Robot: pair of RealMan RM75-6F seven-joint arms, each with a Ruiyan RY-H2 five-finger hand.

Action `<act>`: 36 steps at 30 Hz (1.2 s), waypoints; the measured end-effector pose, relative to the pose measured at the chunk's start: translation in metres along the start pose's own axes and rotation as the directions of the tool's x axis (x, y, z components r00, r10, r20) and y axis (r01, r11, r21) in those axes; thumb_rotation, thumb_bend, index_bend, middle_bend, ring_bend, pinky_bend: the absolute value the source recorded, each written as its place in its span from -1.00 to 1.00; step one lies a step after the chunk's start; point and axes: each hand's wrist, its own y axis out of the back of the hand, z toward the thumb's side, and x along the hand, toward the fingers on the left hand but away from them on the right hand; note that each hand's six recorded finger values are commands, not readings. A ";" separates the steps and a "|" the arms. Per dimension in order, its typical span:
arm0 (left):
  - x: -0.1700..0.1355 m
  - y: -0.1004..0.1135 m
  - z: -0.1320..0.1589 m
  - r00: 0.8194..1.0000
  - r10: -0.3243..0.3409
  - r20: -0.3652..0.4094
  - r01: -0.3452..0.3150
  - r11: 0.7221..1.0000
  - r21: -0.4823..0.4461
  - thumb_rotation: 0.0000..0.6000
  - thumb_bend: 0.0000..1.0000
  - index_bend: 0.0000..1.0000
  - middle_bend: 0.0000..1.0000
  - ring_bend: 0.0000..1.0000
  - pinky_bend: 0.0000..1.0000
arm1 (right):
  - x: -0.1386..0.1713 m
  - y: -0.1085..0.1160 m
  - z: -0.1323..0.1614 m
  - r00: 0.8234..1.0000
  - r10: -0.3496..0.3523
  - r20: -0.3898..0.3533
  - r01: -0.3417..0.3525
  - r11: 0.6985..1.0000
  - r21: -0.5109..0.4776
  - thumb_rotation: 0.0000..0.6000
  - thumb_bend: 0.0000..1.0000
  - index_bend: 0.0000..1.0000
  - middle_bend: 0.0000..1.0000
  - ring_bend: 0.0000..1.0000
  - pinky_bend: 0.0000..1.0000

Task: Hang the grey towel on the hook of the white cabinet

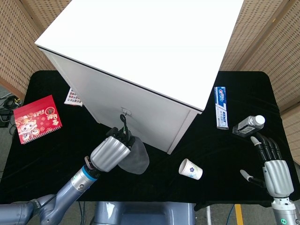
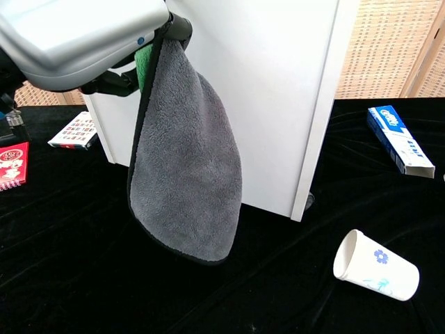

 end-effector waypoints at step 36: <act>-0.091 -0.002 -0.037 0.976 -0.040 -0.213 0.004 0.986 -0.166 1.00 -1.00 -1.00 -1.00 -1.00 -1.00 | 0.001 -0.005 0.001 1.000 0.009 -0.003 -0.009 1.000 0.019 1.00 -0.70 -1.00 -1.00 -1.00 -1.00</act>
